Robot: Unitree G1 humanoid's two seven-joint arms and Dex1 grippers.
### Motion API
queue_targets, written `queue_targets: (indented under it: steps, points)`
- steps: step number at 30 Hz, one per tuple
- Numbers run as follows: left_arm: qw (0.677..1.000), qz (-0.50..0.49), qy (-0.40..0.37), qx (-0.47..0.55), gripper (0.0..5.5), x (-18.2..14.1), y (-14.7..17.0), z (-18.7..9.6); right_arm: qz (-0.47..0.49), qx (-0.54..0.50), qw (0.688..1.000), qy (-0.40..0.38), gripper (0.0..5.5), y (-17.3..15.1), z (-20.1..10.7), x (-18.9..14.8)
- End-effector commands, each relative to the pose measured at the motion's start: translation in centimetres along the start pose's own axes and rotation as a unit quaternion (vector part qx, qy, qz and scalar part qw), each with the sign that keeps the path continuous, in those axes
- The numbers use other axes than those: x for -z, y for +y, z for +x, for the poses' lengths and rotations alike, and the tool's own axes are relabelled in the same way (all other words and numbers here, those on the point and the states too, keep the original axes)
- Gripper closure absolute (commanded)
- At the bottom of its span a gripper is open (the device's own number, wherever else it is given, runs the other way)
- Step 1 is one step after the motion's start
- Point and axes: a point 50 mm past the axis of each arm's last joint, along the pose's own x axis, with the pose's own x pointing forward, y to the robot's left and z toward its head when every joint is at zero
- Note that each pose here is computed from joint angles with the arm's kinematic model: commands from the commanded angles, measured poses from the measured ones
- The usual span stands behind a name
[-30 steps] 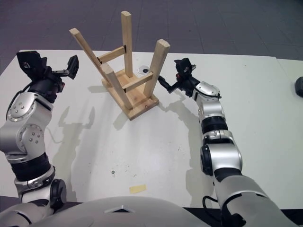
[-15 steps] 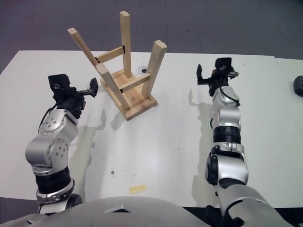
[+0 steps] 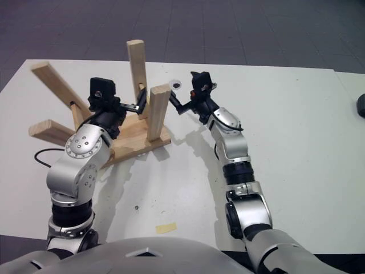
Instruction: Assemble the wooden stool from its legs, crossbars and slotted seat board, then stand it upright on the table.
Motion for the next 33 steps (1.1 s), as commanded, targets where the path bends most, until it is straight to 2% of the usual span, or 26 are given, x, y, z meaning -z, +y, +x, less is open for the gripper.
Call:
queue_targets:
  steps: [1,3,5,7,9,11,13,16,19,21,24,27,29,31,33]
  points:
    - [0.999,-0.006,-0.049,-0.011,0.1,-1.9,0.3,0.8,-0.021,0.096,0.995,0.019,0.14,-3.2,-0.2,-0.2]
    - [0.994,-0.022,-0.11,-0.009,0.1,-4.1,0.0,1.1,-0.015,0.144,0.989,0.017,0.14,-4.5,-0.6,-0.2]
    - [0.983,-0.036,-0.178,0.004,0.1,-6.5,-0.4,0.9,0.026,0.14,0.99,-0.01,0.14,-4.6,-1.1,-0.8]
    - [0.968,-0.051,-0.243,0.018,0.1,-9.2,-0.4,0.0,0.076,0.094,0.991,-0.06,0.14,-4.1,-1.9,-2.4]
    - [0.952,-0.054,-0.301,0.022,0.1,-11.8,0.7,-1.2,0.091,-0.006,0.989,-0.113,0.14,-3.1,-4.0,-4.8]
    - [0.94,-0.055,-0.33,0.066,0.1,-13.4,2.7,-3.0,0.072,-0.083,0.986,-0.123,0.14,-2.8,-6.8,-6.2]
    - [0.935,-0.042,-0.332,0.119,0.1,-13.7,5.3,-5.1,0.062,-0.121,0.984,-0.115,0.14,-3.1,-9.1,-7.1]
    - [0.955,-0.013,-0.255,0.15,0.1,-11.2,8.9,-7.8,0.063,-0.195,0.976,-0.076,0.14,-3.4,-10.7,-7.4]
    - [0.965,-0.004,-0.172,0.199,0.1,-8.3,10.1,-10.9,0.004,-0.211,0.977,0.037,0.14,-3.8,-10.2,-3.9]
    - [0.982,-0.01,-0.111,0.15,0.1,-6.5,12.5,-11.8,0.005,-0.169,0.982,0.082,0.14,-4.5,-9.2,-1.4]
    - [0.996,-0.01,0.01,0.092,0.1,-2.5,14.8,-12.3,0.005,-0.14,0.984,0.106,0.14,-4.6,-8.2,1.1]
    - [0.992,0.014,0.1,0.071,0.1,1.0,15.0,-11.7,-0.009,-0.135,0.982,0.131,0.14,-3.8,-7.0,3.1]
    - [0.985,0.043,0.165,0.032,0.1,3.3,15.7,-11.2,-0.023,-0.078,0.983,0.164,0.14,-4.3,-5.6,4.4]
    - [0.98,0.057,0.19,0.004,0.1,4.5,16.1,-10.7,-0.024,-0.047,0.984,0.168,0.14,-4.3,-4.6,4.9]
    - [0.99,0.039,0.138,-0.002,0.1,3.9,16.0,-10.3,-0.01,-0.037,0.987,0.157,0.14,-3.9,-3.8,5.0]
